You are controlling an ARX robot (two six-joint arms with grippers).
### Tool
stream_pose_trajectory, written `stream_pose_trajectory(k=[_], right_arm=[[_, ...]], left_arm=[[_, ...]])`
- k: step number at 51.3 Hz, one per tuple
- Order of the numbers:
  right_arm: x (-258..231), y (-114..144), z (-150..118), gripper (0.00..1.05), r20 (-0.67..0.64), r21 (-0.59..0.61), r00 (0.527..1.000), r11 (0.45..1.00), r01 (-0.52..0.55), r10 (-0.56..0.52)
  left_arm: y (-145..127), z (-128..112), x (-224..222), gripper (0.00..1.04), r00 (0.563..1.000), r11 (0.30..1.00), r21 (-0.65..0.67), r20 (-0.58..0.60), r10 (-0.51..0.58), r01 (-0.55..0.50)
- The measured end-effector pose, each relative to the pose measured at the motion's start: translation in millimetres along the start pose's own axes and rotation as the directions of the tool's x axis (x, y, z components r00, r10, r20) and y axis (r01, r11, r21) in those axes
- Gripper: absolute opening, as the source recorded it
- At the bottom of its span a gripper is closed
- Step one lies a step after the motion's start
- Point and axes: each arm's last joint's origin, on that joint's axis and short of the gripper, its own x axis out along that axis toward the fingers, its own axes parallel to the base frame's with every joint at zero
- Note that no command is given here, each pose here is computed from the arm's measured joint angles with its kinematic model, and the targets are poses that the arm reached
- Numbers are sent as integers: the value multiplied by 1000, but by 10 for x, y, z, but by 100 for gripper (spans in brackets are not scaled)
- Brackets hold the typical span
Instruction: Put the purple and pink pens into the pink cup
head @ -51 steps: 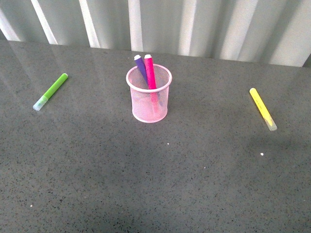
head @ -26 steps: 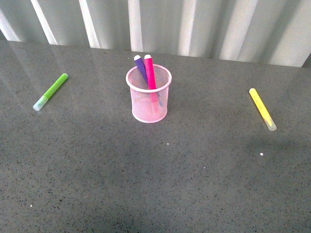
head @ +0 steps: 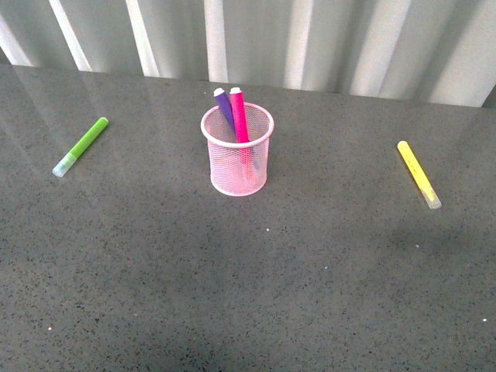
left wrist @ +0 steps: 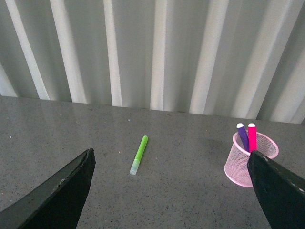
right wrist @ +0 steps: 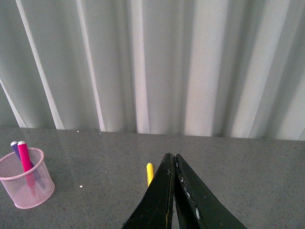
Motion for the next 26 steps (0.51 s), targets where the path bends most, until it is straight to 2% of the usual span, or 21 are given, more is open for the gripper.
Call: stream_pose_trajectory(k=[14,26], right_arm=[[-123,0,-49,3,-34,0,999,1000,0,0],[-147,1,-27,3,-5,0,1000,1000,0,0]], left_arm=[[0,0,0,98,1000,1000,0,0,0,0],[0,-1,0,98,1000,1000,0,-1,0,0]])
